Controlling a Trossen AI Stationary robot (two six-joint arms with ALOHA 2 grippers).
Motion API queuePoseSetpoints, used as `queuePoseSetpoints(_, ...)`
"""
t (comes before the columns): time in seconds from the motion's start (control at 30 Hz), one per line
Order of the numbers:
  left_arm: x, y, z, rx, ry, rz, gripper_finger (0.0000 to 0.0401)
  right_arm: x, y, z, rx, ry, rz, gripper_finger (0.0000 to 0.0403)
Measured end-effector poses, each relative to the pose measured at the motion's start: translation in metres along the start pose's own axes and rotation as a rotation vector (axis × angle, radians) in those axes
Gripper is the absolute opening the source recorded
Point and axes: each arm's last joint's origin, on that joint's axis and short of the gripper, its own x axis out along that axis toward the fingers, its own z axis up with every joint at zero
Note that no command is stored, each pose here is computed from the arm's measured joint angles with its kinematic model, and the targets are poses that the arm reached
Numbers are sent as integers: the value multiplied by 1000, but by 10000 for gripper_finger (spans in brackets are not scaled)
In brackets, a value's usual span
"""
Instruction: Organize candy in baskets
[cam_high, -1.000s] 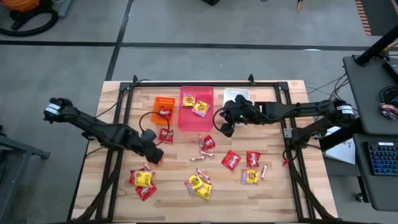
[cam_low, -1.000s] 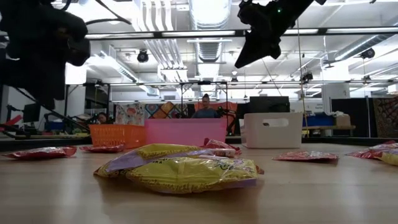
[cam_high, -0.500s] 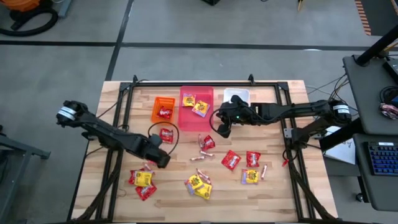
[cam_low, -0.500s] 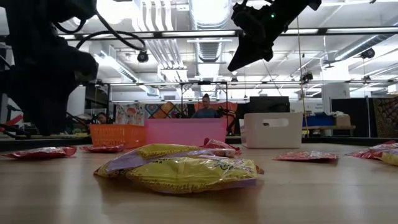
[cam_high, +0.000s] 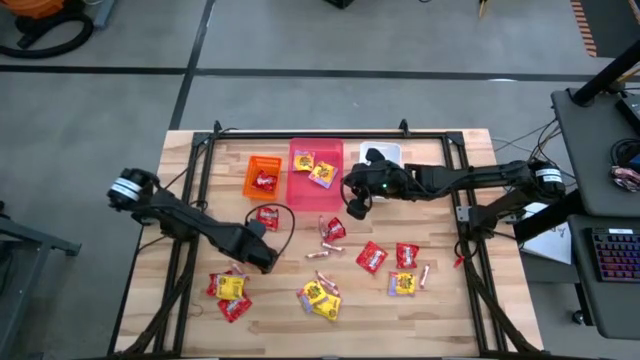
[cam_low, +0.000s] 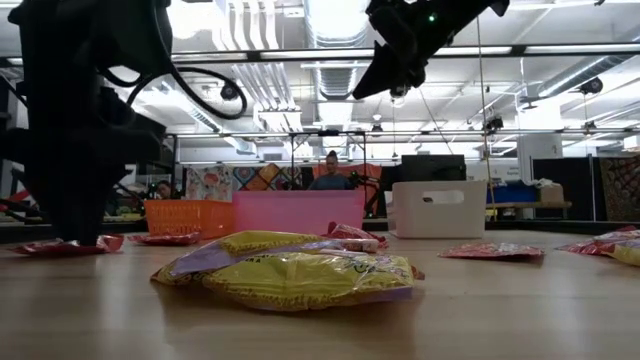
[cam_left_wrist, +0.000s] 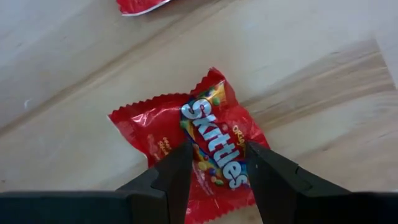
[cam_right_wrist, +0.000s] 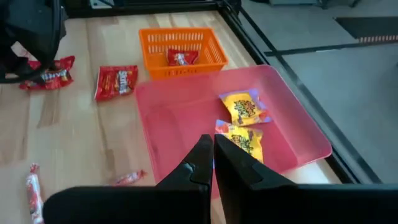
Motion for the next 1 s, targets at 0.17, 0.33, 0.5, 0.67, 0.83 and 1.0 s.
queuePoseSetpoints(0.17, 5, -2, -1, -1, 0, 18, 130, 0, 0, 3, -12, -28, 0, 9)
queuePoseSetpoints(0.33, 7, -2, -1, -3, -3, 24, 102, 0, 0, 4, -15, -37, 1, 9)
queuePoseSetpoints(0.5, 4, -3, 0, 4, -8, 12, 55, 0, 0, 4, -14, -38, 1, 9)
queuePoseSetpoints(0.67, -1, -9, 2, 43, -34, -10, 9, 0, 0, 4, -13, -40, 1, 9)
queuePoseSetpoints(0.83, -11, -17, 5, 111, -44, -41, 5, 0, 0, 2, -7, -37, 1, 9)
queuePoseSetpoints(1.0, -26, -19, 8, 173, -55, 11, 1, 2, 1, -3, 7, -18, 2, 9)
